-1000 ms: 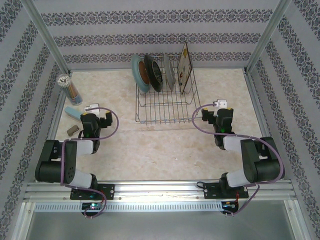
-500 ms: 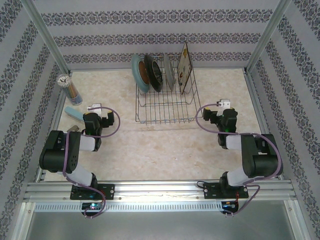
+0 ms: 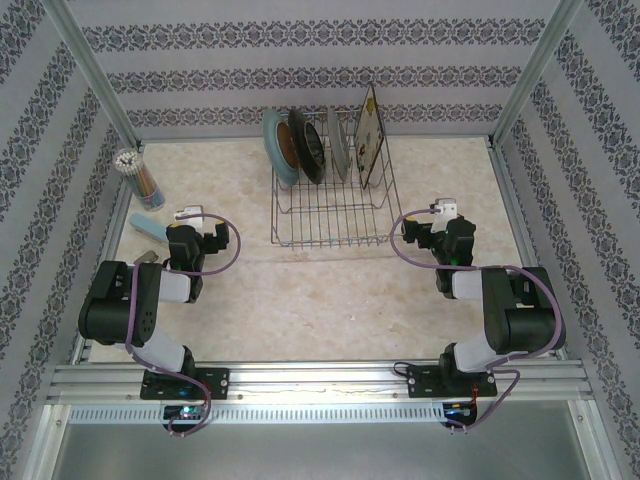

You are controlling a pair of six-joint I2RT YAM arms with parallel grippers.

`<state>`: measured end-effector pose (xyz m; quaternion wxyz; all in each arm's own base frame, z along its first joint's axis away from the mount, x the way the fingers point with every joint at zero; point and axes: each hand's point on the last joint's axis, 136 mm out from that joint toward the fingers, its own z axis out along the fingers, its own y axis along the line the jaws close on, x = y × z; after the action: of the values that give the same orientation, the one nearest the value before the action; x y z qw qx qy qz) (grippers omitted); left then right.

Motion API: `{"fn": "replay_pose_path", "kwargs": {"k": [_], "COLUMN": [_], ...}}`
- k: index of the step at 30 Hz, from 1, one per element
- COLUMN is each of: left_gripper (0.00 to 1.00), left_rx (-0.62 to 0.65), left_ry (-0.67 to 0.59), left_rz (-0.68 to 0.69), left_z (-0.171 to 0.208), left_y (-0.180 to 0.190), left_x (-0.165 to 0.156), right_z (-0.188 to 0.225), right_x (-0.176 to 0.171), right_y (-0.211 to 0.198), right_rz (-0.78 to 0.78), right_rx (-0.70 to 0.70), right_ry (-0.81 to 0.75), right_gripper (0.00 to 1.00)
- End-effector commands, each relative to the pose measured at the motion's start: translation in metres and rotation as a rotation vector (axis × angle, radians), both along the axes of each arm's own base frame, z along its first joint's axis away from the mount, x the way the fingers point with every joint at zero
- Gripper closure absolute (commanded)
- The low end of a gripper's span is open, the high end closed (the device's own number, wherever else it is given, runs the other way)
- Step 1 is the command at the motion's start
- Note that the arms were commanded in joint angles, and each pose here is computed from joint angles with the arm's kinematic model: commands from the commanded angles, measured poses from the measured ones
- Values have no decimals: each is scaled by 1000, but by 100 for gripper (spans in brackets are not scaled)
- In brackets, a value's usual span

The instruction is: Load the plates into the dish rack

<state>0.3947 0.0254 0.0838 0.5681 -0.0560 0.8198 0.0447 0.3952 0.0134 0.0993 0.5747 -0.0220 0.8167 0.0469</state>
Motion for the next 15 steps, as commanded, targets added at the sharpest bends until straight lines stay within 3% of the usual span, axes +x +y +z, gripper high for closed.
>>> {"fn": "replay_pose_path", "kwargs": {"k": [1,15], "left_gripper": [0,0], "left_rx": [12,12], "left_ry": [-28,-27], "left_rz": [-28,-32], "left_z": [5,5], "left_y": [-5,-6], "left_x": [3,3], "right_z": [6,6], "right_x": [1,2], "right_y": [2,1], "right_rz": [16,8], "right_rx": [12,12], "right_ry": [-30,-25], "right_gripper": [2,2]}}
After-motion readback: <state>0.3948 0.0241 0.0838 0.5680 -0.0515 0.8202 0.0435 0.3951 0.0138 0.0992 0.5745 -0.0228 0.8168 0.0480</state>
